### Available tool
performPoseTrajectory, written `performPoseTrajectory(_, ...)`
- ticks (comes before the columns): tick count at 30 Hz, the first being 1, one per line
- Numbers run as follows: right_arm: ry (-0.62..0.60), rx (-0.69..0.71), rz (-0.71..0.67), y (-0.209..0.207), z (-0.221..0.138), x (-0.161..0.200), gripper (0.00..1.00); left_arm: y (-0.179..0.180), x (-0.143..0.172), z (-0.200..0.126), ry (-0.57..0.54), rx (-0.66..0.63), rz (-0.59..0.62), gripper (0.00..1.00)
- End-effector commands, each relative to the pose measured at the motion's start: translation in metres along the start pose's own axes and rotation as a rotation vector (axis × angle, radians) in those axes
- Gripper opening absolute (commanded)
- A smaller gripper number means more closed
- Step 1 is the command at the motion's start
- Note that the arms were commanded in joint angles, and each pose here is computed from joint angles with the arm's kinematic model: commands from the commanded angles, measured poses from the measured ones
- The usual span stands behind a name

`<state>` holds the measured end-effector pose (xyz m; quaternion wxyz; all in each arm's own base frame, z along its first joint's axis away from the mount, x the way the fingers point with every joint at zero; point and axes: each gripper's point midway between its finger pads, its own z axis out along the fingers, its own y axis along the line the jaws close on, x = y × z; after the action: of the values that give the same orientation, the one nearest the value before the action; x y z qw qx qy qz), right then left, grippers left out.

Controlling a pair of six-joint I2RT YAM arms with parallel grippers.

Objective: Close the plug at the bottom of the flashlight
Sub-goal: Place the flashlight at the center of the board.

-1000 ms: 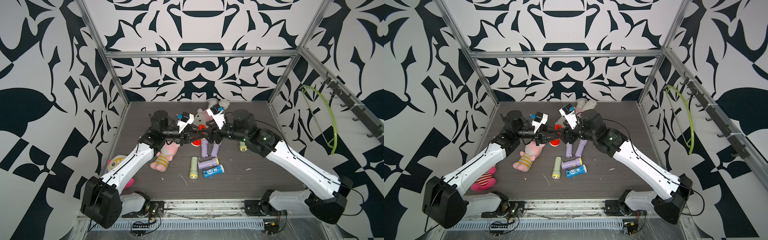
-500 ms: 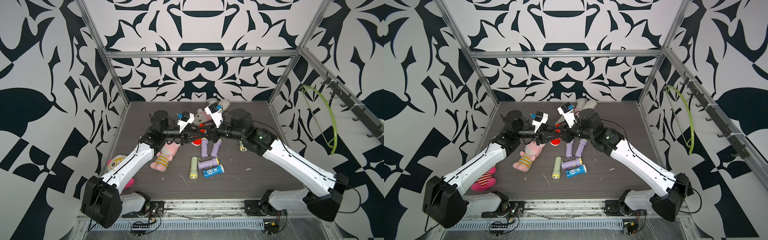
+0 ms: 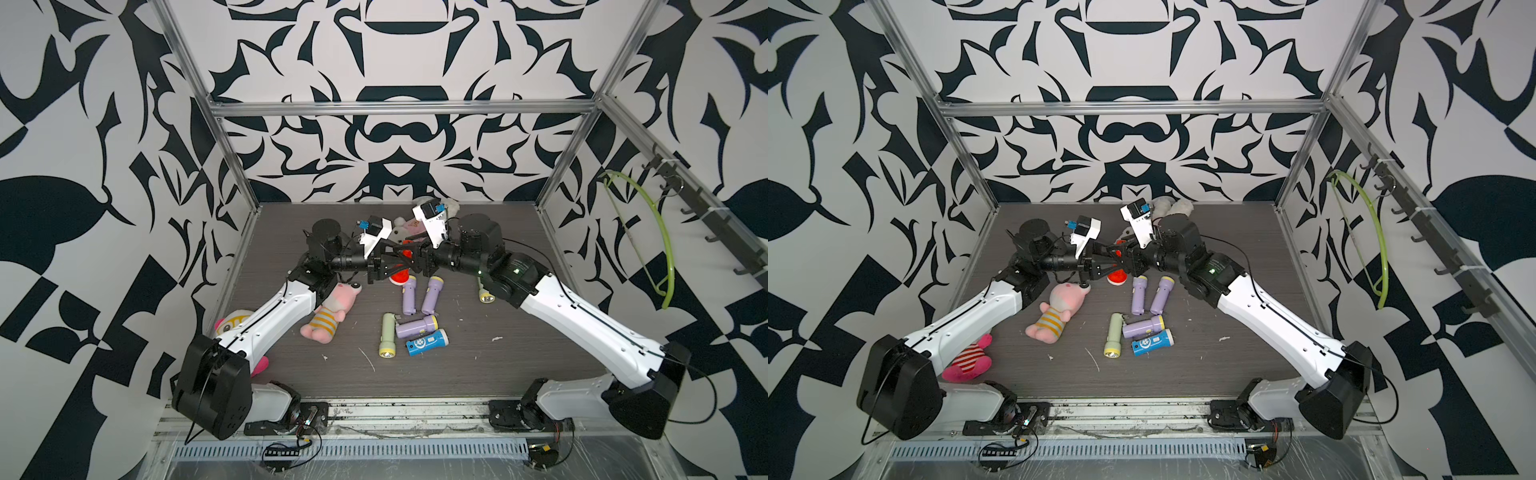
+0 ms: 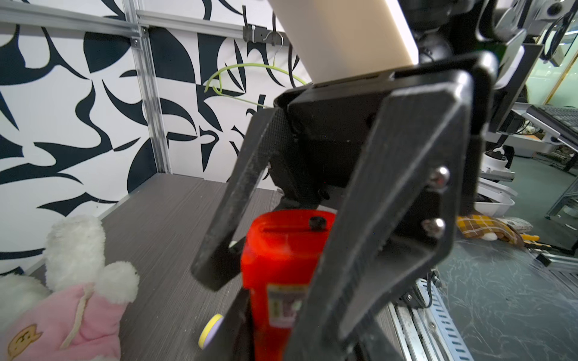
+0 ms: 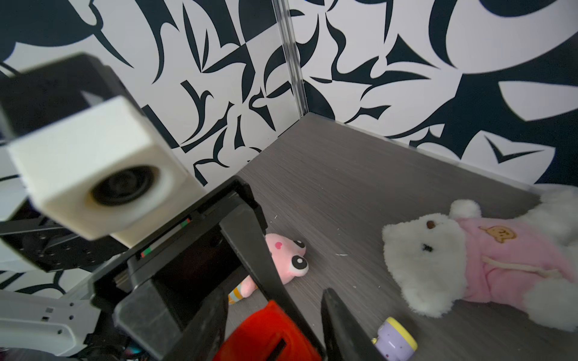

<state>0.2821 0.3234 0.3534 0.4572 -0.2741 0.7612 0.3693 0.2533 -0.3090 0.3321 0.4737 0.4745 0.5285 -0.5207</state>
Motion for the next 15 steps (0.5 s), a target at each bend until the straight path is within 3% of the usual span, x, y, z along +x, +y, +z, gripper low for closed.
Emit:
performPoseTrajectory(1, 0.034, 0.008, 0.007, -0.0017, 0.0014, 0.0132, 0.42, -0.0052, -0.0397, 0.0006, -0.091, 0.001, 0.104, 0.0)
performPoseTrajectory(8, 0.033, 0.016, 0.019, -0.0044, 0.0045, 0.0151, 0.25, -0.0078, -0.0491, 0.0019, -0.125, -0.006, 0.125, 0.0)
performPoseTrajectory(12, 0.037, 0.016, 0.021, -0.0046, 0.0058, 0.0155, 0.08, -0.007, -0.0494, 0.0059, -0.133, -0.002, 0.121, 0.0)
performPoseTrajectory(15, 0.05, 0.03, 0.024, -0.0068, 0.0064, 0.0171, 0.0, -0.0052, -0.0485, 0.0094, -0.135, 0.002, 0.109, 0.07)
